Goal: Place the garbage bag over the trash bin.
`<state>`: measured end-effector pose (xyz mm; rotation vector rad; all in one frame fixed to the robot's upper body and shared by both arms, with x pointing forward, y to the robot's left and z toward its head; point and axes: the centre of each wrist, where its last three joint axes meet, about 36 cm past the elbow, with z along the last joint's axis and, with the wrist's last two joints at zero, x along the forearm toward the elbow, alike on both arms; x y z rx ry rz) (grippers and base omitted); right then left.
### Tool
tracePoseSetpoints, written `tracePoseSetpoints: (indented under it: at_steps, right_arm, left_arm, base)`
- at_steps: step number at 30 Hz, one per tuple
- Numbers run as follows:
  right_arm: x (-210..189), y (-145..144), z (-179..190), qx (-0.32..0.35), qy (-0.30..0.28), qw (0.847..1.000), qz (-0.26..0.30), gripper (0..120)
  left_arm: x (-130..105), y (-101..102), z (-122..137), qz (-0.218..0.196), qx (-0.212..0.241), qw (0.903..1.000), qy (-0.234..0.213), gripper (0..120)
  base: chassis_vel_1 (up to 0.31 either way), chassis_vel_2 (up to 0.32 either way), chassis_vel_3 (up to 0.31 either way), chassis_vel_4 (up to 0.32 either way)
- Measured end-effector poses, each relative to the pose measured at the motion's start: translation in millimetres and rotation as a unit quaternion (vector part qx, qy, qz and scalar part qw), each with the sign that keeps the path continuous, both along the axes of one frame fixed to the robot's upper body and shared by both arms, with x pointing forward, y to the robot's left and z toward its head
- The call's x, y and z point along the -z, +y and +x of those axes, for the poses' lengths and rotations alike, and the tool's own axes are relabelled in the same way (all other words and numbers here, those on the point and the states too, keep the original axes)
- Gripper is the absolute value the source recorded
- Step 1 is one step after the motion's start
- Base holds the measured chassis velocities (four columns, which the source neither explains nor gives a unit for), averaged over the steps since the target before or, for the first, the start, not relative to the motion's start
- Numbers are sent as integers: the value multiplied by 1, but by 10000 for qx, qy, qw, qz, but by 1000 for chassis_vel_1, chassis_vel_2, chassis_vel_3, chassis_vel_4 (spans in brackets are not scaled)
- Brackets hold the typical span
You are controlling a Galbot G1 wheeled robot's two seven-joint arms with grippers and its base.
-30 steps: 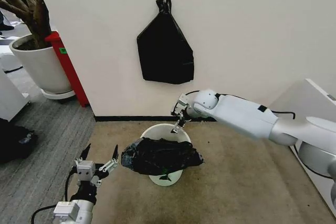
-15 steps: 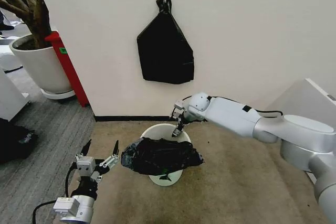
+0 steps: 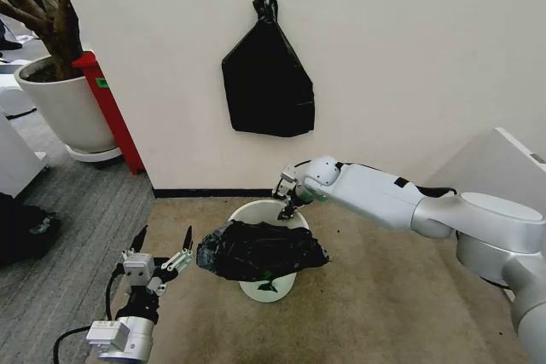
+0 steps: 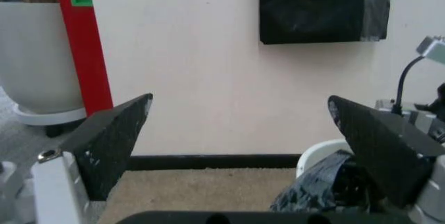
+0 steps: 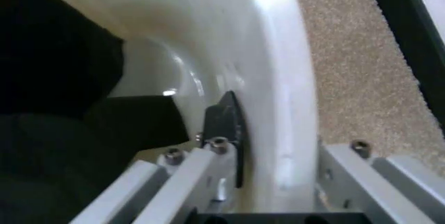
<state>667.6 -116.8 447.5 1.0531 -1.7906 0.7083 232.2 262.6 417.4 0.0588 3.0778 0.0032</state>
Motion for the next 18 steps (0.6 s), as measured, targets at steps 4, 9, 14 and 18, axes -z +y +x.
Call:
tracePoseSetpoints:
  at_steps: [4, 9, 14, 18]
  right_arm:
    - [-9, -13, 2, 223, -75, 9996, 160, 0]
    - [-23, -21, 3, 552, -218, 9972, 461, 0]
    - [-44, -26, -1, 902, -372, 9916, 847, 0]
    - [-54, -33, -15, 1105, -454, 9875, 1027, 0]
  left_arm:
    - [0, -2, 0, -5, 29, 10000, 3, 100]
    - [0, -4, 0, -2, 14, 10000, -3, 100]
    - [-3, -3, 1, -1, 15, 10000, -33, 100]
    - [-5, -3, 3, -18, 14, 10000, -69, 100]
  base:
    - [0, 0, 0, 0]
    - [0, 0, 0, 0]
    - [0, 0, 0, 0]
    - [0, 0, 0, 0]
